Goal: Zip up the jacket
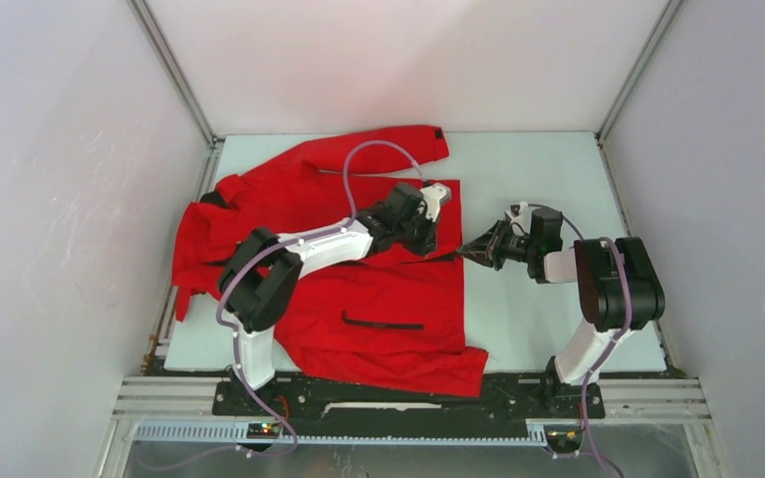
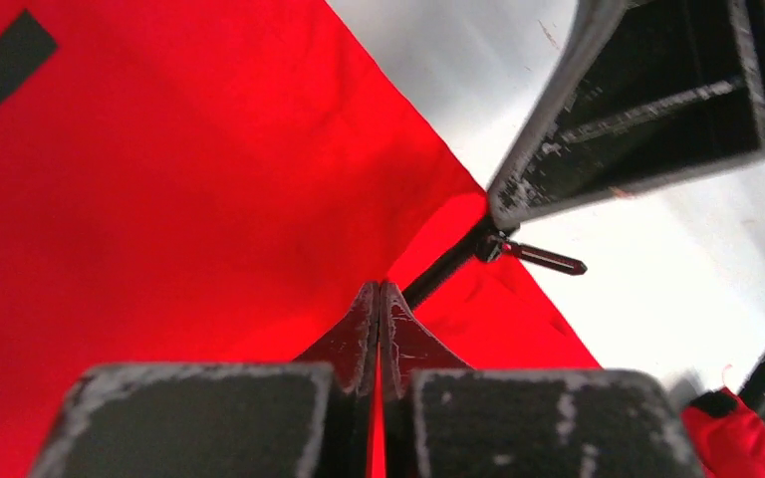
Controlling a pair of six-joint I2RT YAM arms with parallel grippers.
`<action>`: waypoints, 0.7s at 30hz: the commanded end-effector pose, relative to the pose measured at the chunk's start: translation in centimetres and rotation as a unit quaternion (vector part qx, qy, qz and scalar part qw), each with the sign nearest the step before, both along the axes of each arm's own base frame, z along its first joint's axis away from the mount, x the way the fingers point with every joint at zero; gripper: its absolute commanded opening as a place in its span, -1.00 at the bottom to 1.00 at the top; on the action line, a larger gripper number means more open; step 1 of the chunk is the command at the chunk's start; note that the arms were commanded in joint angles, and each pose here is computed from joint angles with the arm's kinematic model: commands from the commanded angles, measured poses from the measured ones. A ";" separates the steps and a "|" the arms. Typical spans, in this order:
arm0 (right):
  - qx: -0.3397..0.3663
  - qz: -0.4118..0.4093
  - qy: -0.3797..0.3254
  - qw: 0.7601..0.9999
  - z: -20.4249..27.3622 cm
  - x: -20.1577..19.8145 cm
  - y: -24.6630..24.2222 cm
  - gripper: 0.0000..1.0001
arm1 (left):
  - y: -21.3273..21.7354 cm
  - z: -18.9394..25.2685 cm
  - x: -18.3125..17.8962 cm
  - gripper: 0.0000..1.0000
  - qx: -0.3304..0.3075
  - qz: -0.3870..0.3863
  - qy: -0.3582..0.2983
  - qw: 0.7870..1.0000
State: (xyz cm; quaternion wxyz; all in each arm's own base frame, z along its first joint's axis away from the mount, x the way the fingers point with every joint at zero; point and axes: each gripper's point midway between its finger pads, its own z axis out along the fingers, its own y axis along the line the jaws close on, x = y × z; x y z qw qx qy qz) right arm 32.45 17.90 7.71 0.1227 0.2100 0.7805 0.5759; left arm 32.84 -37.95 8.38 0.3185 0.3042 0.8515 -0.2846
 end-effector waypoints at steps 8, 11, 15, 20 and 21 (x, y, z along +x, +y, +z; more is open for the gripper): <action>-0.166 0.035 -0.102 0.980 -0.3 -2.9 -2.2 0.10 | -1.2 4.6 0.1 -1.00 0.020 0.005 -0.128 0.992; -0.196 0.040 -0.135 0.970 0.1 -3.0 -2.9 0.10 | -1.3 4.5 0.1 -1.00 0.026 0.007 -0.126 0.992; -0.213 0.029 -0.150 0.965 0.7 -2.8 -3.1 0.11 | -1.5 4.9 -0.4 -1.00 0.018 0.002 -0.120 0.993; -0.198 -0.003 -0.084 0.977 -0.6 -3.1 -3.9 0.06 | -1.7 3.9 -1.1 -0.70 0.029 -0.020 -0.093 0.995; -0.203 -0.003 -0.078 0.976 -0.9 -3.3 -3.9 0.06 | -1.9 3.6 -1.3 -0.36 0.031 -0.032 -0.088 0.995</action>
